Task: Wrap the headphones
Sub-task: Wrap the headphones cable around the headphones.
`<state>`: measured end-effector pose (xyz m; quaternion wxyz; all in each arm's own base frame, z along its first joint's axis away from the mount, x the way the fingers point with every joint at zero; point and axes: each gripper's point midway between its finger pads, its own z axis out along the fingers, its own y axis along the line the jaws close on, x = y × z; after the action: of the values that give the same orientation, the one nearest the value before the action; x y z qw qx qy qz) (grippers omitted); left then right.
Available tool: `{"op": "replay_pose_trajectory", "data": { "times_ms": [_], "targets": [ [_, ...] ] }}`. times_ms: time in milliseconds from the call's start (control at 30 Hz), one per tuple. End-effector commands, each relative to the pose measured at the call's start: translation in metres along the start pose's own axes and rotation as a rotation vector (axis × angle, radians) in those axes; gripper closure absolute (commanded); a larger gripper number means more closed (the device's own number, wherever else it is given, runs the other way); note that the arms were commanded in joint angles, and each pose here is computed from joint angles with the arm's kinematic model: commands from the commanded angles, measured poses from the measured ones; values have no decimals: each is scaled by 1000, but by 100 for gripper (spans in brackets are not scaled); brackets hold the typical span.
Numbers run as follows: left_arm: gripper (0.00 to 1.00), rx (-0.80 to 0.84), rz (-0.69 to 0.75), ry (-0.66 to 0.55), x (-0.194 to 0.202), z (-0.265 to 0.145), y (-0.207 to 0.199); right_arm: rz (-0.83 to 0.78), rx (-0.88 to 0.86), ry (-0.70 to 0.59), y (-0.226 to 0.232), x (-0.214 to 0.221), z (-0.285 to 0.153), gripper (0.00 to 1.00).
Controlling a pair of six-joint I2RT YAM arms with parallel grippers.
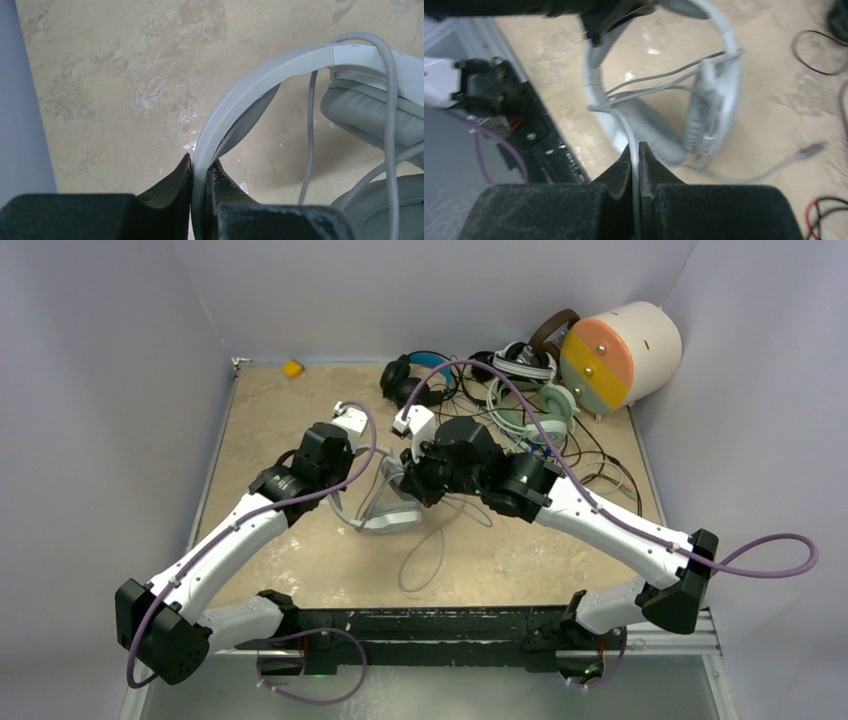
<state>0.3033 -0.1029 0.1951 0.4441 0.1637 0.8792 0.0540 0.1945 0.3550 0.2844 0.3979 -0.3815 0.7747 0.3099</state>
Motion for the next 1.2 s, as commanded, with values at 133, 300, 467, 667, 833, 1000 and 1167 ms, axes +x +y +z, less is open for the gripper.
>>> {"op": "replay_pose_trajectory", "data": {
  "times_ms": [133, 300, 467, 667, 833, 1000, 1167],
  "targets": [
    [100, 110, 21, -95, -15, 2, -29, 82, 277, -32, -89, -20, -16, 100],
    [100, 207, 83, -100, -7, 2, -50, 52, 396, 11, -119, -12, -12, 98],
    [100, 254, 107, -130, -7, -3, -60, 41, 480, 49, -139, -3, -9, 98],
    [100, 358, 116, -180, -11, -14, -77, 46, 494, 51, -148, -4, -6, 94],
    [100, 486, 128, -211, -11, -25, -98, 59, 505, 45, -158, -8, -6, 93],
    [100, 567, 132, -209, -10, -31, -112, 85, 511, 34, -165, -8, -7, 93],
    [100, 577, 142, -197, -10, -33, -116, 117, 538, 43, -176, 2, -16, 94]
  ]
}}
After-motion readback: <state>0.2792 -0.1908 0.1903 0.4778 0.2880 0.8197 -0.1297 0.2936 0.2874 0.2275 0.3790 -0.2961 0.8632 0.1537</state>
